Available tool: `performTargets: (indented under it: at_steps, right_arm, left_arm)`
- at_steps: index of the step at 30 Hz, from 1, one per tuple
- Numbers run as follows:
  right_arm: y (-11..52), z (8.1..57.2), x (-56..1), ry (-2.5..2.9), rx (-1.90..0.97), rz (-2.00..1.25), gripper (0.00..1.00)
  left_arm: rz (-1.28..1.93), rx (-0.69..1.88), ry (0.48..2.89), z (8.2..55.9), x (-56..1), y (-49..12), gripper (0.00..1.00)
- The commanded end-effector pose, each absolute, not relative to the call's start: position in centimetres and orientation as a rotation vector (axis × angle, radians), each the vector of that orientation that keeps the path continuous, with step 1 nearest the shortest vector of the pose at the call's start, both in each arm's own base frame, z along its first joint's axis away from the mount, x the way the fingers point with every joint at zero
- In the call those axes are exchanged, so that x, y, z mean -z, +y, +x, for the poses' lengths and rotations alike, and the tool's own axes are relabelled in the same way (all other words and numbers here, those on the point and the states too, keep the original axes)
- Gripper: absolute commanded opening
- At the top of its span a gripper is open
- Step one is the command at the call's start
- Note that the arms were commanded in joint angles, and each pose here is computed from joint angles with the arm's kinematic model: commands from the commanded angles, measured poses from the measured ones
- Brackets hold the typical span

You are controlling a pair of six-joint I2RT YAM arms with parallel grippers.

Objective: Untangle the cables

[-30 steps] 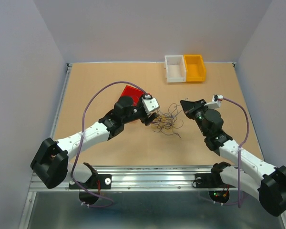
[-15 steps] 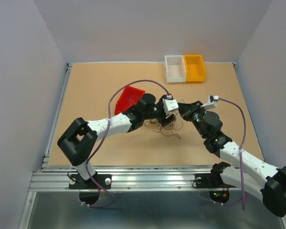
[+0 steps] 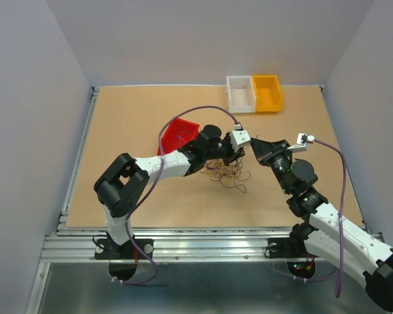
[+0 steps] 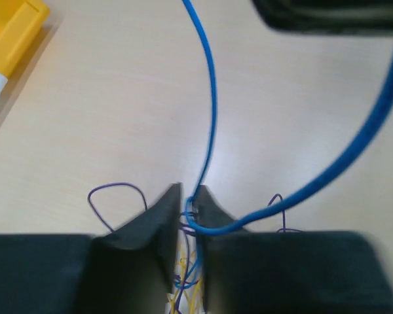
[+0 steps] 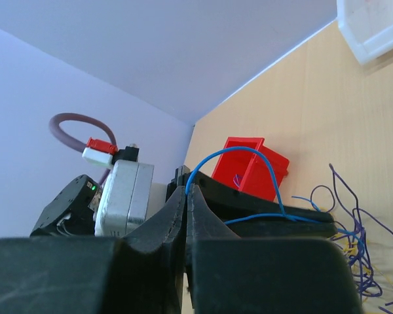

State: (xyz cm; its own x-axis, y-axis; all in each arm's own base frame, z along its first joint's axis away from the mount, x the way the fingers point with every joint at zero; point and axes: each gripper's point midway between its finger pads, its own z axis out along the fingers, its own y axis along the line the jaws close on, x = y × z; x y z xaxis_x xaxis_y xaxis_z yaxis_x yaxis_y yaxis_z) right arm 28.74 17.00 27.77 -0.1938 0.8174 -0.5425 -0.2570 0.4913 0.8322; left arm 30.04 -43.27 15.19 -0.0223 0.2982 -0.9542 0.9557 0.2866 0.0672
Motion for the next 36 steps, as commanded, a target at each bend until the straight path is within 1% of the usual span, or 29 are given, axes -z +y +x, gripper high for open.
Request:
performTargets:
  at_steps: [1,2,3,5,6,7,9,10,11,12,13,14,15,17,19,22,23,26,30,33,34,36]
  right_arm:
    - [16.5,28.4,-28.1,1.412,-1.051,0.529,0.01]
    - [16.3,28.5,-28.0,1.412,-1.044,0.535,0.00]
    - [16.0,28.5,-28.0,1.407,-1.029,0.545,0.01]
    - [15.7,28.4,-27.8,1.406,-1.015,0.551,0.01]
    - [15.4,28.5,-27.5,1.405,-0.996,0.559,0.03]
    - [15.2,28.6,-27.1,1.410,-0.981,0.562,0.07]
    - [14.5,28.8,-26.4,1.411,-0.932,0.582,0.21]
    - [14.2,28.9,-25.9,1.419,-0.904,0.579,0.31]
    - [14.1,28.9,-25.2,1.426,-0.885,0.579,0.35]
    - [14.4,28.9,-24.8,1.443,-0.878,0.539,0.42]
    - [14.8,28.8,-24.9,1.436,-0.858,0.452,0.61]
    - [15.5,28.6,-24.8,1.441,-0.864,0.392,0.68]
    - [16.8,28.2,-24.3,1.464,-0.885,0.284,0.77]
    - [18.1,27.7,-25.0,1.431,-0.932,0.188,0.85]
    - [19.7,27.6,-23.8,1.477,-0.953,0.087,0.88]
    - [22.2,27.3,-23.8,1.499,-1.023,-0.037,0.89]
    - [23.0,28.0,-21.9,1.564,-1.018,-0.047,0.89]
    - [24.2,29.2,-19.6,1.653,-1.019,-0.046,0.89]
    - [24.9,29.7,-18.4,1.699,-1.024,-0.053,0.88]
    - [24.7,29.5,-18.8,1.680,-1.016,-0.063,0.88]
    - [24.5,29.5,-19.0,1.673,-1.011,-0.061,0.88]
    - [24.0,29.3,-18.8,1.670,-0.996,-0.052,0.88]
  left_arm:
    - [1.152,0.866,1.406,29.8,-20.5,-44.5,0.11]
    - [1.149,0.863,1.400,29.9,-20.8,-44.4,0.03]
    - [1.145,0.862,1.395,29.8,-21.1,-44.2,0.00]
    - [1.149,0.877,1.386,29.6,-21.5,-44.0,0.00]
    - [1.144,0.883,1.371,29.4,-22.3,-43.7,0.00]
    - [1.151,0.895,1.365,29.1,-22.6,-43.5,0.00]
    - [1.141,0.903,1.359,28.9,-23.5,-43.0,0.00]
    - [1.123,0.917,1.354,28.7,-24.6,-42.5,0.00]
    - [1.106,0.921,1.356,28.8,-25.2,-42.2,0.00]
    - [1.086,0.927,1.337,28.6,-26.8,-41.6,0.00]
    - [1.065,0.955,1.348,28.7,-27.4,-41.0,0.00]
    - [1.048,0.964,1.342,28.7,-28.3,-40.6,0.00]
    - [1.029,0.975,1.331,28.4,-29.6,-39.9,0.00]
    - [0.994,1.004,1.340,28.7,-30.7,-38.8,0.00]
    - [0.985,1.035,1.322,28.3,-32.0,-37.7,0.00]
    - [0.968,1.052,1.299,28.4,-33.6,-36.1,0.00]
    - [0.951,1.071,1.307,28.3,-34.0,-35.7,0.00]
    - [0.897,1.039,1.302,29.0,-36.0,-33.7,0.00]
    - [0.791,0.908,1.330,31.0,-37.5,-30.0,0.00]
    - [0.669,0.773,1.329,32.4,-38.6,-26.1,0.00]
    - [0.606,0.713,1.363,33.6,-37.6,-24.4,0.00]
    - [0.546,0.656,1.382,34.6,-37.1,-22.7,0.00]
